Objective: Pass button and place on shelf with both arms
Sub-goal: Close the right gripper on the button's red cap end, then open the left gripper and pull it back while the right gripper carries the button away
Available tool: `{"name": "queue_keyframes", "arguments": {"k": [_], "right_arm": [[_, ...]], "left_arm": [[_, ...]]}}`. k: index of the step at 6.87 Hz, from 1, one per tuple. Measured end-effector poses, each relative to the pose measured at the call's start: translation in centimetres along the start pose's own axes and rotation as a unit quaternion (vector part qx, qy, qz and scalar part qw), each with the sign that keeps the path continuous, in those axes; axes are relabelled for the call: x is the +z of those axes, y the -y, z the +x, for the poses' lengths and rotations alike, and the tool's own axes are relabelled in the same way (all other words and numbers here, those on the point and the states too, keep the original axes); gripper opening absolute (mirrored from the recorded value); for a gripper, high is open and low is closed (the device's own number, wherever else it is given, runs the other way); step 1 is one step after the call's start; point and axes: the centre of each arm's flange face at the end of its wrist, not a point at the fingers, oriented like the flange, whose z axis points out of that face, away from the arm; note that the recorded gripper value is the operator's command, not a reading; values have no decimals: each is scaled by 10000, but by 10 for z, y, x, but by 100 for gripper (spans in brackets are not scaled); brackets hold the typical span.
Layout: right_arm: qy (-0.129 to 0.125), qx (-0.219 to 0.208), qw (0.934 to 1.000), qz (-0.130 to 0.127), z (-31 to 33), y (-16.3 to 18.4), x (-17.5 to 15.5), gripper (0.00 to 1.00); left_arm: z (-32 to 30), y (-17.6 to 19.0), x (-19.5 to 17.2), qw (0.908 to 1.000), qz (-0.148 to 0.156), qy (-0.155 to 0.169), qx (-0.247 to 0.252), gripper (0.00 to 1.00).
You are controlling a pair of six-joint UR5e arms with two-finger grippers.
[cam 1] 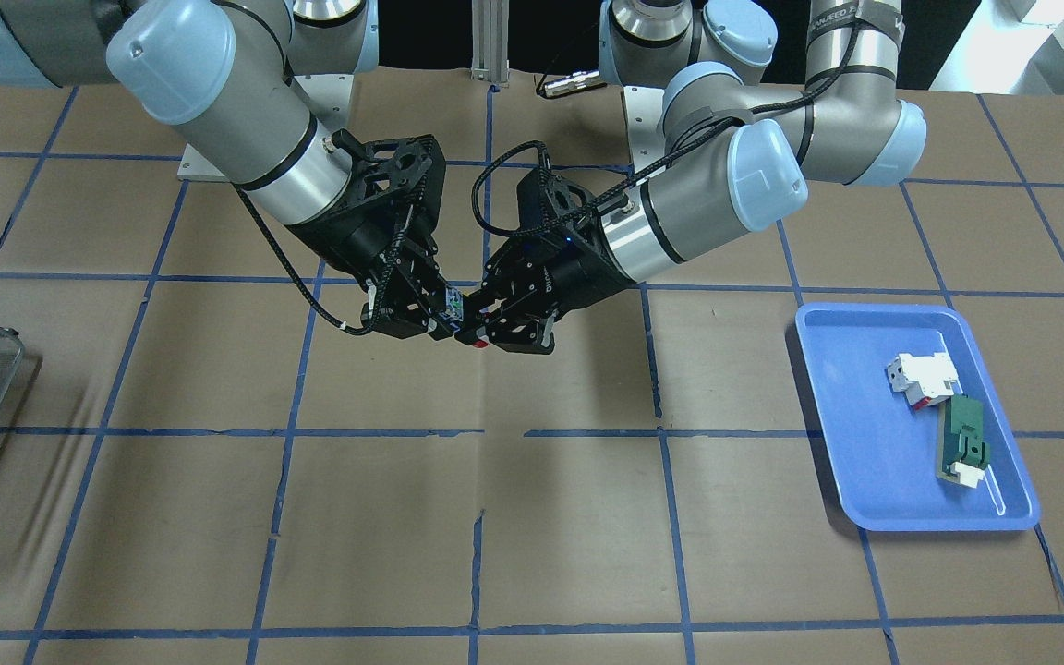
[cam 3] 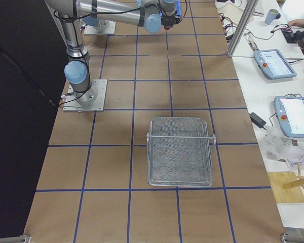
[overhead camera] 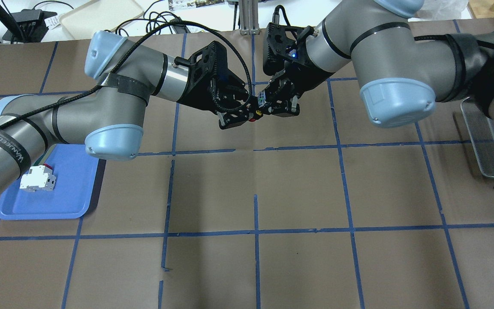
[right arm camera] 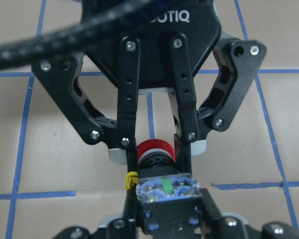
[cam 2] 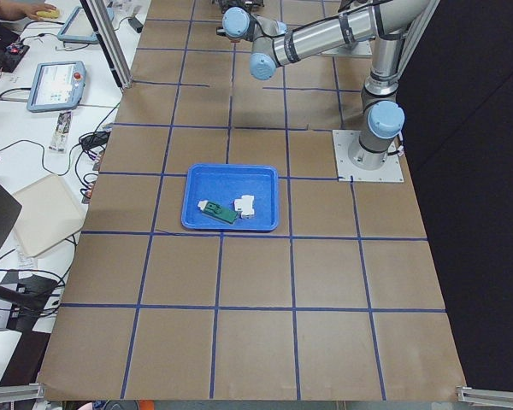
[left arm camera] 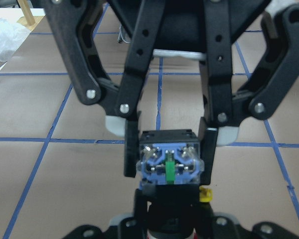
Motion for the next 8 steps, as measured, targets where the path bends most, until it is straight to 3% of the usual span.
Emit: {"name": "queue_keyframes", "arguments": {"k": [4, 5, 7, 8], "right_arm": [[-13, 48, 10000, -66, 2, -8, -1, 0], [-57, 145, 9997, -193, 9, -25, -6, 0], [-148, 470, 9975, -501, 30, -88, -31, 0], [-219, 734, 9936, -832, 38, -129, -55, 0]], "left_arm": [[4, 6, -8, 10000, -16, 71, -60, 100], [6, 9, -12, 9997, -114, 125, -178, 100], [11, 15, -29, 9963, -665, 288, -471, 100], [12, 23, -42, 9934, -846, 294, -712, 100]]}}
